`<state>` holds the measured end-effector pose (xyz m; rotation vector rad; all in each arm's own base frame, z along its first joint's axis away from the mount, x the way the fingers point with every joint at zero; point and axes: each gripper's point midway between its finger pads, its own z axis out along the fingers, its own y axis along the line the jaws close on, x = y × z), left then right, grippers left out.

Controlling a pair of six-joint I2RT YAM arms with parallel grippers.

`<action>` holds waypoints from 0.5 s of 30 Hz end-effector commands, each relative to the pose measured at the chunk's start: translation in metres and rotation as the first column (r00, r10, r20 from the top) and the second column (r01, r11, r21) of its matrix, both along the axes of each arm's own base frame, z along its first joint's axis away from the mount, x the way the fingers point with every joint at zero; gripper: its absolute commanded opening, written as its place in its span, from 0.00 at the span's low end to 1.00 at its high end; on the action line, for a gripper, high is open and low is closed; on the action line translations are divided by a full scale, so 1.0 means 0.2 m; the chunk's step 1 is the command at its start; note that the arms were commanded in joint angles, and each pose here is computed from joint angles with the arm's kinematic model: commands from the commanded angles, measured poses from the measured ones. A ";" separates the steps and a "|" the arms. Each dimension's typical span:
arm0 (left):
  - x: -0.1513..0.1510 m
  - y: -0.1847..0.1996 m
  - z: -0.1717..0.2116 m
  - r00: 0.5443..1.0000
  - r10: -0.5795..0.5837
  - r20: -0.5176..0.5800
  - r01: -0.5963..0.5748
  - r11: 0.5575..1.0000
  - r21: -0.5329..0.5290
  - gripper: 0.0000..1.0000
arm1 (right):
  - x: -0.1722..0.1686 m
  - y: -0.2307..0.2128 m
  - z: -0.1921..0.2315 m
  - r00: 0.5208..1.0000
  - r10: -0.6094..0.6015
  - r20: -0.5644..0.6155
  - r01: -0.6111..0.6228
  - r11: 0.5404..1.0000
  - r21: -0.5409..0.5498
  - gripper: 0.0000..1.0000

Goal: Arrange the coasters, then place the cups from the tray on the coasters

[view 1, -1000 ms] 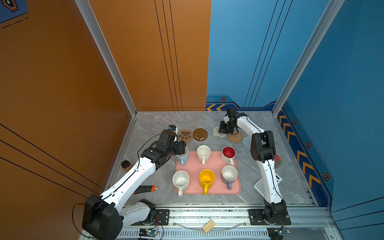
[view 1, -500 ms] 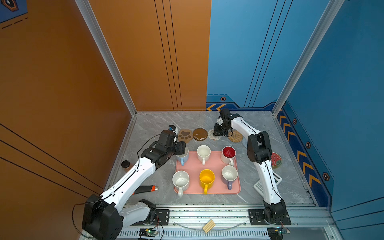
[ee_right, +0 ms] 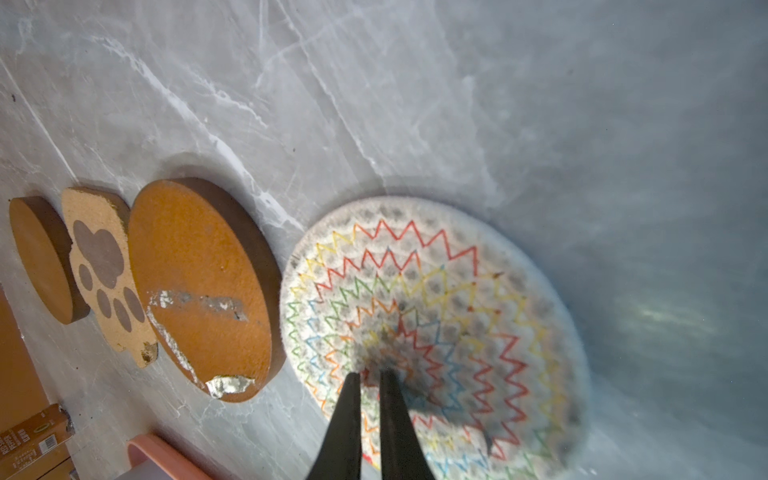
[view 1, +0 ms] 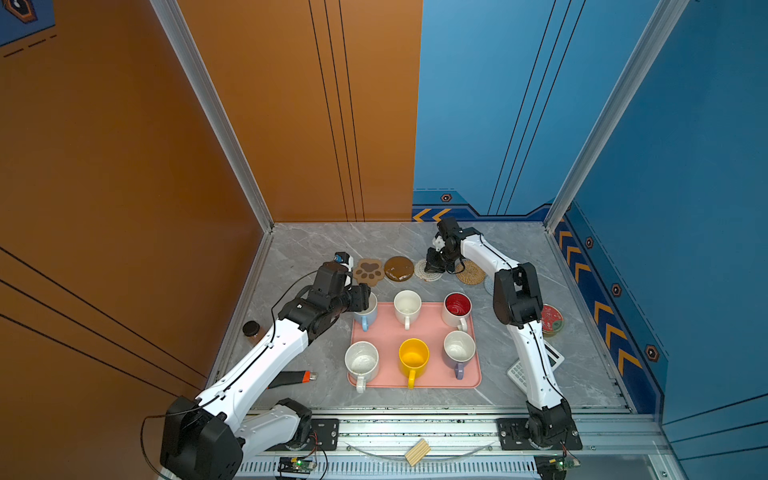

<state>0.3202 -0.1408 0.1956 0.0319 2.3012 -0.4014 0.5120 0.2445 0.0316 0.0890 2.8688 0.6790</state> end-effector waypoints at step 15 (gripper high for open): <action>0.03 -0.03 0.05 1.000 -0.010 0.013 0.010 0.999 -0.041 0.69 | -0.02 -0.52 0.36 0.990 -0.130 0.060 0.134 0.989 -0.064 0.20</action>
